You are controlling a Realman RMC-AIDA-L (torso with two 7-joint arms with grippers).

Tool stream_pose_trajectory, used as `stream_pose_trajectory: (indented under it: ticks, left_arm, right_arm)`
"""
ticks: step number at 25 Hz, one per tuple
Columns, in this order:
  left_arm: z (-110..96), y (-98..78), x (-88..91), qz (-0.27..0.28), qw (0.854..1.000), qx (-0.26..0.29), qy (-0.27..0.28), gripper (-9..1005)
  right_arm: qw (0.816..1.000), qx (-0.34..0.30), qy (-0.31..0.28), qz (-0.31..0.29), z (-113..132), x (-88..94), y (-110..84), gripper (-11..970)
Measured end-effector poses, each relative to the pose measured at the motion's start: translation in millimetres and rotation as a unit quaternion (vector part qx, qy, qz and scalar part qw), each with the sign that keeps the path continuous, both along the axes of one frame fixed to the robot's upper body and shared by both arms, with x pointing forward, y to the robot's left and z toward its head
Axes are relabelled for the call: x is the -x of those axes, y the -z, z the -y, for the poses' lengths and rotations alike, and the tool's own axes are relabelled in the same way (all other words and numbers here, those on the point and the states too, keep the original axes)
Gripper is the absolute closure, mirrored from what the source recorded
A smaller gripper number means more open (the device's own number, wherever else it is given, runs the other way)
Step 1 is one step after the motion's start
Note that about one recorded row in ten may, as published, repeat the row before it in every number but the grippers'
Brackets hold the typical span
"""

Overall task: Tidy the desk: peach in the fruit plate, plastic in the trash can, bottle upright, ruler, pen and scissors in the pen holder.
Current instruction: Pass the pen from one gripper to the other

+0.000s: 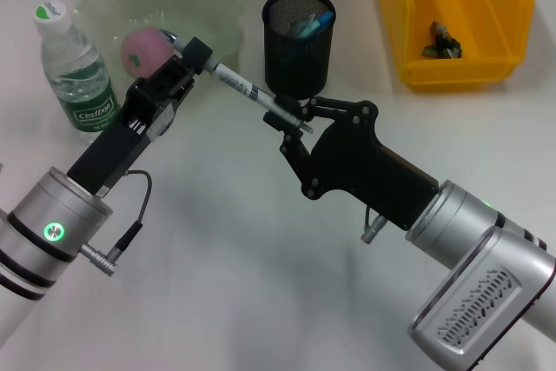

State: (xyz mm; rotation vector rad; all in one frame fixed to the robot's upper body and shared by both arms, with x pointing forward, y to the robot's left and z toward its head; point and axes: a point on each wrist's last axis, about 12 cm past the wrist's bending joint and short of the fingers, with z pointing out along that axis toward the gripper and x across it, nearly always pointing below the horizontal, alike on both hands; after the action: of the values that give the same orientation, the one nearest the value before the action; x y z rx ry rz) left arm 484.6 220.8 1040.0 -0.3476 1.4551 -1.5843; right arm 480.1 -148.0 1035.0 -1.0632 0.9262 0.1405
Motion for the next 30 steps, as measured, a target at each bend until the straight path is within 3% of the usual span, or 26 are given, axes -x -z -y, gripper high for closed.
stream_pose_trajectory:
  ticks: [2,6,20,30]
  left_arm:
    - [0.0,0.0,0.0,0.000,1.000,0.000,0.000,718]
    - [1.0,-0.8,-0.6,0.003,1.000,-0.001,0.005,711]
    - [0.9,-2.7,-2.9,0.010,1.000,-0.004,0.006,686]
    - [-4.1,-2.3,-4.7,0.016,1.000,-0.014,-0.002,387]
  right_arm:
    - [1.000,0.001,0.000,-0.003,-0.2,0.0,0.6,798]
    - [1.000,-0.001,0.001,-0.005,0.4,0.9,1.0,834]
    - [1.000,-0.005,0.005,-0.006,0.9,1.1,0.8,834]
    - [1.000,-0.006,0.007,-0.007,1.5,1.4,1.0,835]
